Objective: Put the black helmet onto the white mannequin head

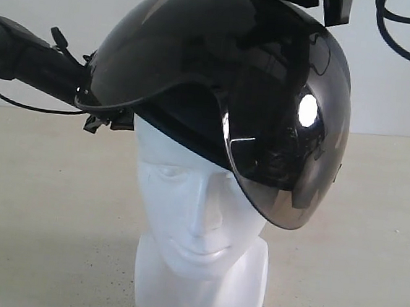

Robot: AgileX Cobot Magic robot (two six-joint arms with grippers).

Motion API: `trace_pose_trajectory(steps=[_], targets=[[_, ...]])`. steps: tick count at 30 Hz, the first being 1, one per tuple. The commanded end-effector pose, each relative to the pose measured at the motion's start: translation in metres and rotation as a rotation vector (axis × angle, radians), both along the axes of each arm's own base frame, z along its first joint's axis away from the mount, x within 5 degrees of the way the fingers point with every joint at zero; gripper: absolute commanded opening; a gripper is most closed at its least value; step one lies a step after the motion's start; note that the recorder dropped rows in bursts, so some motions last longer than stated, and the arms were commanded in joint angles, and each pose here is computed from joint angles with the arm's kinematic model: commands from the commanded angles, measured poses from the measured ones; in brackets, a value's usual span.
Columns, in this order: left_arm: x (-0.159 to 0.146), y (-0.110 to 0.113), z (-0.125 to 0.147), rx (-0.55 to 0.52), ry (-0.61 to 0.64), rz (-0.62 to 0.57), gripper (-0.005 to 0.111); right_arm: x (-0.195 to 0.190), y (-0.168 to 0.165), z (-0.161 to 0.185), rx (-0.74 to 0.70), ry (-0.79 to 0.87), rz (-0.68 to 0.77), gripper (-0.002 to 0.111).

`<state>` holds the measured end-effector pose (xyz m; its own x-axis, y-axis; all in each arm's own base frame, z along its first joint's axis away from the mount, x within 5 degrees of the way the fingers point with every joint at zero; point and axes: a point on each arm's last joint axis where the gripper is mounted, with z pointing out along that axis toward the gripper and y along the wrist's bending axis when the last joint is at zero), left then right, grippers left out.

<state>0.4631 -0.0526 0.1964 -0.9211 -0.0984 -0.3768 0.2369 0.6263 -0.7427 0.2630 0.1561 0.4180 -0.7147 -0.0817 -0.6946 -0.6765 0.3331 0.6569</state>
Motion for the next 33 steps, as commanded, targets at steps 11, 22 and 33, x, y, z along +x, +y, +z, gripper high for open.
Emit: trace_pose_trajectory(steps=[11,22,33], targets=[[-0.031,0.052,0.097,-0.029,-0.169,0.030,0.004,-0.019,0.018,-0.011,-0.103,0.012,0.141,0.000],[-0.084,0.040,0.196,-0.031,-0.433,-0.008,0.004,-0.021,0.020,-0.012,-0.114,0.026,0.144,0.000],[-0.140,0.020,0.262,-0.043,-0.620,-0.042,0.004,-0.021,0.020,-0.011,-0.107,0.025,0.146,0.000]])
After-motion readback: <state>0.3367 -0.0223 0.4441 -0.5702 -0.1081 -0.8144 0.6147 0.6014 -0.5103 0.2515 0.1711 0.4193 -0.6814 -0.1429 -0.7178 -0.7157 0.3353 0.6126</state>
